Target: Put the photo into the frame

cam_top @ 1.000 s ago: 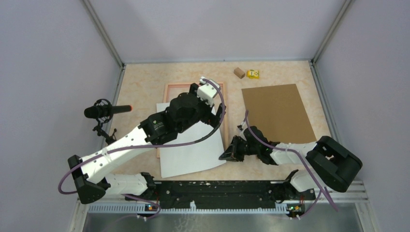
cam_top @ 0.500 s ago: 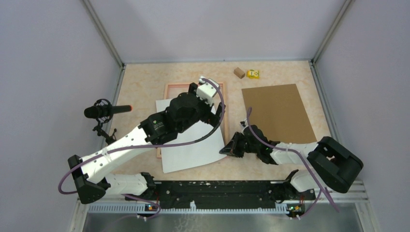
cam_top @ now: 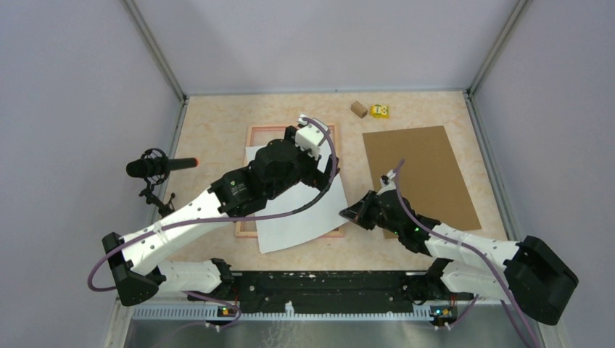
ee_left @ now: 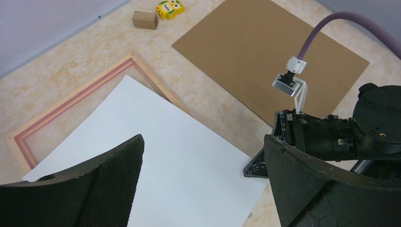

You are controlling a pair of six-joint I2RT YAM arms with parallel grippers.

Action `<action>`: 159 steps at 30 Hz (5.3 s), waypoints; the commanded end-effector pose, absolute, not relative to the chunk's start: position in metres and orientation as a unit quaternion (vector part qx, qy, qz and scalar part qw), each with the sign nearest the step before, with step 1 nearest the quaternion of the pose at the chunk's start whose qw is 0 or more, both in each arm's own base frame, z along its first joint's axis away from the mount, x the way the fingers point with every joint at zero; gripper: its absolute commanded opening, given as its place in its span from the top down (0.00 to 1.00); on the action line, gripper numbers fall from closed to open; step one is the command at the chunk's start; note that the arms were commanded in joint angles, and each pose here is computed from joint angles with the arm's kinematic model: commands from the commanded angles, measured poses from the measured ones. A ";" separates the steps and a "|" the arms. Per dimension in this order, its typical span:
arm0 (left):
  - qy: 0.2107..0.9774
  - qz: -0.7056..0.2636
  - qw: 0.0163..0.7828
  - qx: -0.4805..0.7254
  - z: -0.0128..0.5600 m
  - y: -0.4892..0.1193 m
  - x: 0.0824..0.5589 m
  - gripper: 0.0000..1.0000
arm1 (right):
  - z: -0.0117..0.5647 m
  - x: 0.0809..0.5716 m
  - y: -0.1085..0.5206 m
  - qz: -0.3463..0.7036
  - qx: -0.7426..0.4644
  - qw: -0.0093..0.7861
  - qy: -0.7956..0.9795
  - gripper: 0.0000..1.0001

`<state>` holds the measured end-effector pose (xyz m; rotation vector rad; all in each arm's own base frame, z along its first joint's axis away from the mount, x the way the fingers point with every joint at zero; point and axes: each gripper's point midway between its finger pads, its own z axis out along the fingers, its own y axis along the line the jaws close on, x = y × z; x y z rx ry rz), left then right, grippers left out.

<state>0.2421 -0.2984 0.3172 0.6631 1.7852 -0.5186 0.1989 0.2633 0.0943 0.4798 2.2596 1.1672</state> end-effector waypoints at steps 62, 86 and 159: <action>0.751 -0.243 0.557 0.258 0.325 -0.298 0.248 0.01 | 0.077 0.285 0.377 0.462 0.087 0.240 0.849 1.00; 0.749 -0.258 0.559 0.244 0.330 -0.293 0.247 0.01 | 0.081 0.261 0.267 0.227 0.030 0.275 0.934 0.12; 0.876 -0.474 0.092 0.000 0.031 -0.493 0.245 0.02 | -0.019 0.320 -0.080 0.045 0.344 0.226 0.910 0.03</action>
